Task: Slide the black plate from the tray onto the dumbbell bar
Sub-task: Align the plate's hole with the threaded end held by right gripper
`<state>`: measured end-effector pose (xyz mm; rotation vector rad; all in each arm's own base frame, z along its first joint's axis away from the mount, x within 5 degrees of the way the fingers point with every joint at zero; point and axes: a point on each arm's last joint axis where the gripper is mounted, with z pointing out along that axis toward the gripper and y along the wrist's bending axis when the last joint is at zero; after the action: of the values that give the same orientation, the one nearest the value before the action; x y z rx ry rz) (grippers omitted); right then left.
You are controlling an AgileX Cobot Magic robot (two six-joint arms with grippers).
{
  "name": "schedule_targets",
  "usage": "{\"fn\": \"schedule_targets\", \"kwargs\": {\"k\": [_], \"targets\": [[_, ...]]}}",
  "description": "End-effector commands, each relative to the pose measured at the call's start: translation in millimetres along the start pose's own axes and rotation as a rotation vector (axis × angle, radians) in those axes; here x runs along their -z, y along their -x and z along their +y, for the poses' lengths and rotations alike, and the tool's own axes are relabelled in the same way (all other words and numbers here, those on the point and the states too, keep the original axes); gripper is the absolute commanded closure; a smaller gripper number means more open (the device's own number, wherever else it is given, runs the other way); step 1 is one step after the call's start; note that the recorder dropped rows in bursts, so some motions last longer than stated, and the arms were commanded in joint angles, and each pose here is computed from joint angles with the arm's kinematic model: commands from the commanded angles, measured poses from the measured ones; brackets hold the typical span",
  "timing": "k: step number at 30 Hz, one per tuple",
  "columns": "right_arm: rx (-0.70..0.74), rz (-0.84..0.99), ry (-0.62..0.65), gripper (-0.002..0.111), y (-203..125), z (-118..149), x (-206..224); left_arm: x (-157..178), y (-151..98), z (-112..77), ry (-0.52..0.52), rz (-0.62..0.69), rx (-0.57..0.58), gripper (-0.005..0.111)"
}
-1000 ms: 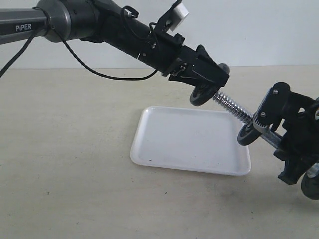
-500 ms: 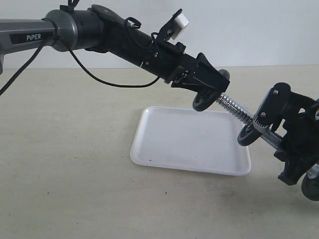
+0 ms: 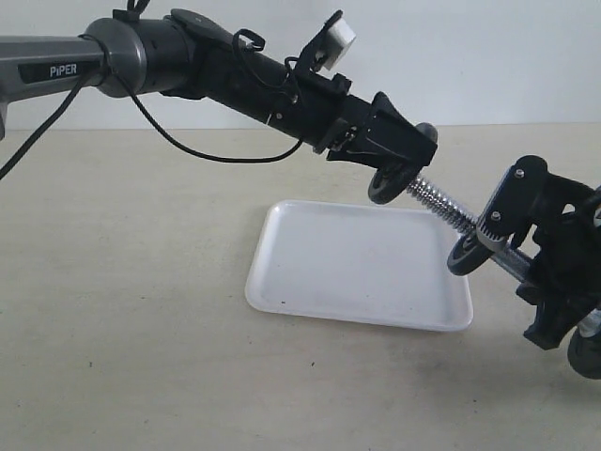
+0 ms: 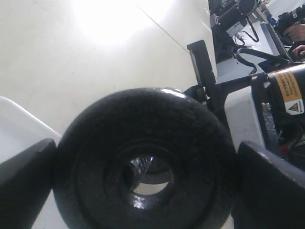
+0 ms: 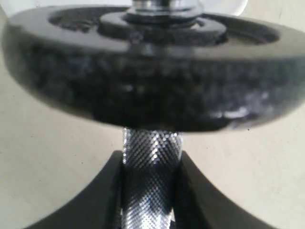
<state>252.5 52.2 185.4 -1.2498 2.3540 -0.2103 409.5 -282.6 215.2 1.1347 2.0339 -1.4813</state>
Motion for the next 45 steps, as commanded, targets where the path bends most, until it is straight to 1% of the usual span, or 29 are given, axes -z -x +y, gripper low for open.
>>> {"fn": "schedule_targets", "kwargs": {"k": [1,8,14,23,31,45], "targets": [[0.005,-0.41,-0.37,0.108,39.2,-36.4,31.8,3.2,12.0,-12.0,-0.049,-0.072,-0.001,0.102],[0.0,-0.414,-0.372,0.108,39.4,-36.6,31.9,3.1,10.9,-11.3,-0.041,-0.06,-0.006,0.102],[0.037,-0.44,-0.357,0.108,48.3,-27.9,32.7,3.1,10.4,-11.1,-0.038,-0.054,-0.009,0.102],[0.03,-0.46,-0.371,0.108,49.8,-29.1,33.9,3.1,10.0,-10.8,-0.035,-0.05,-0.011,0.102],[0.03,-0.468,-0.378,0.108,50.4,-29.6,34.5,2.9,5.4,-8.1,-0.005,0.001,-0.018,0.102],[0.032,-0.487,-0.395,0.108,52.1,-31.1,36.1,2.9,5.4,-8.0,-0.005,0.001,-0.017,0.102]]}}
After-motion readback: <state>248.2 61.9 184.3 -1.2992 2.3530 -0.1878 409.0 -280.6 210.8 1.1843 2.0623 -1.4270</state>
